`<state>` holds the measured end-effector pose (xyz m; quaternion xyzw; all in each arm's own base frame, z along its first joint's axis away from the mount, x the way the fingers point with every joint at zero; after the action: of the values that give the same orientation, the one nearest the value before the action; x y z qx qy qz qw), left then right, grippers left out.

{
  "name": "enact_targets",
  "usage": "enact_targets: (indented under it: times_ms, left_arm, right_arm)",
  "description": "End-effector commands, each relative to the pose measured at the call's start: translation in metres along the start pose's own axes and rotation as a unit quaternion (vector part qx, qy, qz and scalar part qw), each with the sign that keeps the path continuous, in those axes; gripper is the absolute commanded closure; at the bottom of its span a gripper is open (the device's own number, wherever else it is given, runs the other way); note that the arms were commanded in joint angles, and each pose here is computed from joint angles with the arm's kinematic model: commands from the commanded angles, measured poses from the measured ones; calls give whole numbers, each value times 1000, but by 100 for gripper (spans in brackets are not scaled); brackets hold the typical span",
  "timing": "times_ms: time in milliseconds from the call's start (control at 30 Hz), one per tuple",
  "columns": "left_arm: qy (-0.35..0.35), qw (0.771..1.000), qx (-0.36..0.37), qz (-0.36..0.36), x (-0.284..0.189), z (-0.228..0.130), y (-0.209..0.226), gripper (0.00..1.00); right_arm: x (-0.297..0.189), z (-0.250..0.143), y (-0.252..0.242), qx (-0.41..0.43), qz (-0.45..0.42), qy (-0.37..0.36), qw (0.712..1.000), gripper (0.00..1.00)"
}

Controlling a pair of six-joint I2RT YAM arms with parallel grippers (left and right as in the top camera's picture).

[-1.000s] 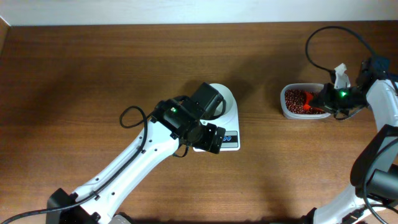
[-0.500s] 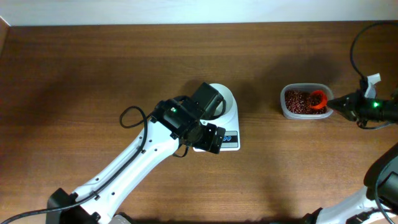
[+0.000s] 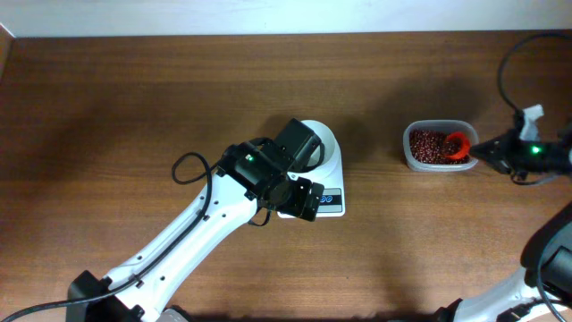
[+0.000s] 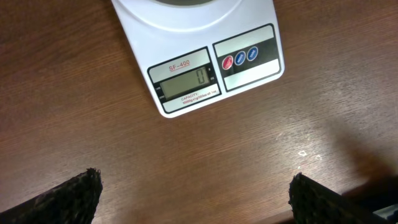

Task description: Scoop item into bowl and weigh 50g on scale

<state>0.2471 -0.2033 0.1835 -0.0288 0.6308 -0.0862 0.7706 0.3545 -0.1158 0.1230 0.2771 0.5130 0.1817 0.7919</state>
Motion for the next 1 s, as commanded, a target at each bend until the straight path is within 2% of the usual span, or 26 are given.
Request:
enact_targets:
  times_ms: [0, 167, 367, 567, 700, 833, 967]
  left_arm:
    - [-5, 1000, 6, -8, -5, -2, -1, 1]
    - [-5, 1000, 6, -8, -5, -2, -1, 1]
    - [-5, 1000, 6, -8, -5, -2, -1, 1]
    - [-5, 1000, 6, -8, -5, -2, -1, 1]
    - [-5, 1000, 6, -8, -5, -2, -1, 1]
    - [-5, 1000, 6, -8, -5, -2, -1, 1]
    - [-5, 1000, 6, -8, -5, -2, -1, 1]
  right_arm:
    - [20, -4, 2, -31, -60, 49, 997, 96]
    - [18, 21, 26, -99, -159, 90, 978, 95]
    - [38, 23, 46, -167, -243, 135, 946, 81]
    - [39, 17, 48, -169, -248, 151, 942, 76]
    - [36, 16, 42, -159, -272, 155, 936, 63]
    - [34, 24, 42, -164, -280, 140, 936, 60]
    - [-6, 35, 80, -177, -277, 107, 938, 50]
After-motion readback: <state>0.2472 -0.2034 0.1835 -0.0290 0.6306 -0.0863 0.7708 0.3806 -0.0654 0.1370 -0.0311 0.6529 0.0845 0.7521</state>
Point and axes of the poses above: each gripper's point midway between its finger pads, its own x axis out along the fingers, its own y axis along the line the jaws close on, z = x × y, the point moved 3 cm from there along -x, back along the fingers, and after that the axes turned 14 degrees about -x, right-handed, at the moved point
